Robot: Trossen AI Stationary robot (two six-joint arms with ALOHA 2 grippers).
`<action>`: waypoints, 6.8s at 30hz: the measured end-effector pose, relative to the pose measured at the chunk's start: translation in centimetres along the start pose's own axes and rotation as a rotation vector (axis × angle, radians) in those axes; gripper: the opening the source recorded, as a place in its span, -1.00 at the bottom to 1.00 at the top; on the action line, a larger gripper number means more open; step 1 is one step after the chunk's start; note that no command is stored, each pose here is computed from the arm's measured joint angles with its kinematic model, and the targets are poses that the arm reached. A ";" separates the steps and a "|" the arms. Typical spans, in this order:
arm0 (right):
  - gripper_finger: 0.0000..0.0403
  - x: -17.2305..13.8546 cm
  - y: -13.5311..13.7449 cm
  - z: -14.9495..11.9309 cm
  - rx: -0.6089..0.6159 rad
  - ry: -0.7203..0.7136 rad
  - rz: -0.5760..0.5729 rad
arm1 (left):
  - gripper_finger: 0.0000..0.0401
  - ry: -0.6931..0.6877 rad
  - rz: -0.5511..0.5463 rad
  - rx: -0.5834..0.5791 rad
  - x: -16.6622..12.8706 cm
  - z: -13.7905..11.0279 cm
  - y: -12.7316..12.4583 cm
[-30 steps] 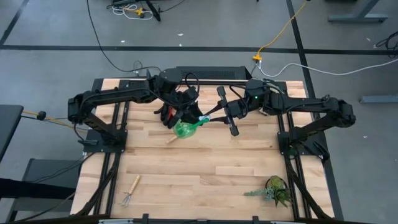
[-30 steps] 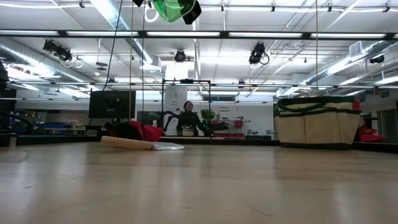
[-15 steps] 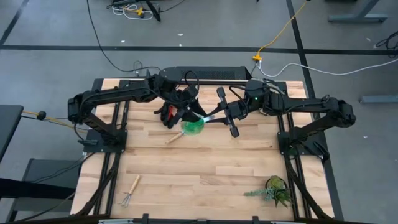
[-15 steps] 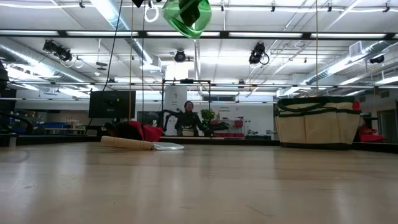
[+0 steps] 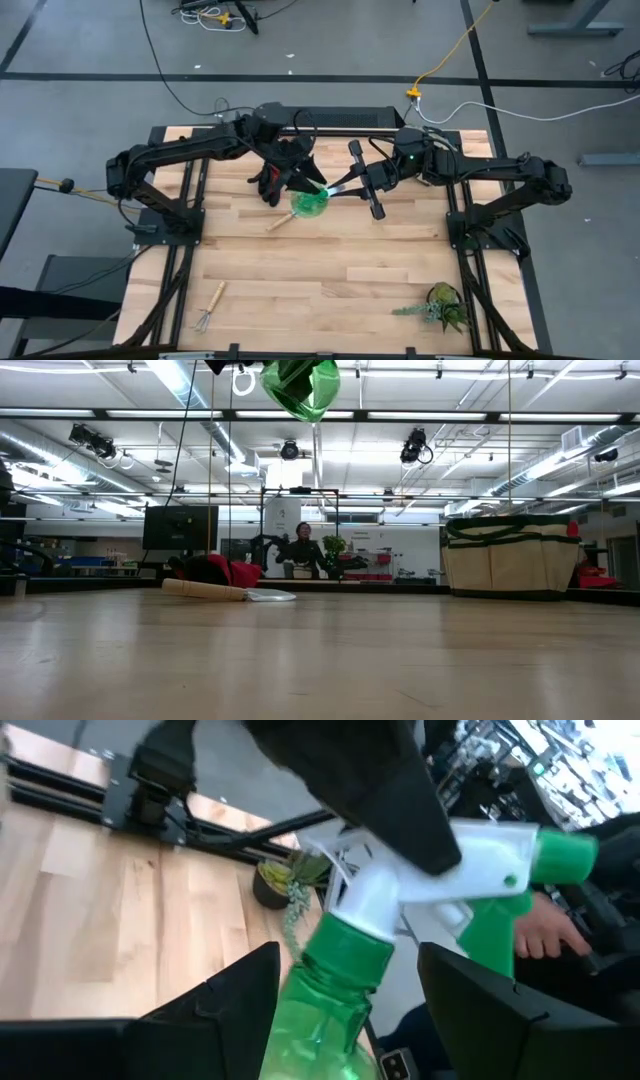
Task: Pick & Place Garden tools in Gardening bag
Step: Put the green spray bottle into the gardening bag
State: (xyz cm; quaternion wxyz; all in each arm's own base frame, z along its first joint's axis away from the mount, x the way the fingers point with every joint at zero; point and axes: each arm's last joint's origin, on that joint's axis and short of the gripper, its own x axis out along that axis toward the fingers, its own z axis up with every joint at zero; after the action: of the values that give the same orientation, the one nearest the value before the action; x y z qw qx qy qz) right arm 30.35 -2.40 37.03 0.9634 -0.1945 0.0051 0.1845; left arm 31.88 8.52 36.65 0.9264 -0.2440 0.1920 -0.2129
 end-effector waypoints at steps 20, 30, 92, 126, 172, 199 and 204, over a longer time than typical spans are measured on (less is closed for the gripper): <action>-0.69 0.0 0.0 -0.2 0.080 0.013 0.007 | 0.24 -0.184 0.216 0.076 -6.5 1.9 -0.9; -0.69 -0.2 -0.7 -0.9 0.202 0.136 -0.234 | 0.23 -0.230 0.358 0.159 -7.1 2.1 -1.4; -0.69 -12.9 1.2 3.0 0.412 0.429 -1.110 | -0.93 -0.360 0.684 0.330 -11.6 1.5 -7.3; -0.69 -18.0 -1.0 -2.6 0.586 0.794 -1.340 | -0.98 -0.361 0.686 0.326 -11.6 1.5 -7.2; -0.72 -17.7 0.0 -14.1 0.619 0.683 -1.383 | -0.93 -0.361 0.686 0.326 -11.6 1.5 -7.2; -0.72 -19.5 -1.6 -11.5 0.770 0.610 -1.493 | -0.92 -0.363 0.681 0.321 -11.6 1.5 -7.3; -0.72 -19.8 -1.8 -11.5 0.791 0.596 -1.489 | -0.96 -0.363 0.681 0.321 -11.6 1.5 -7.3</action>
State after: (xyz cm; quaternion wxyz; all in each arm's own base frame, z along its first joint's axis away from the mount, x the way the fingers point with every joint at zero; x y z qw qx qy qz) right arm 13.24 -15.28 28.72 0.7889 0.1591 0.1906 -0.5621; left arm 20.70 9.01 44.68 0.9890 -0.0525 0.0598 0.1248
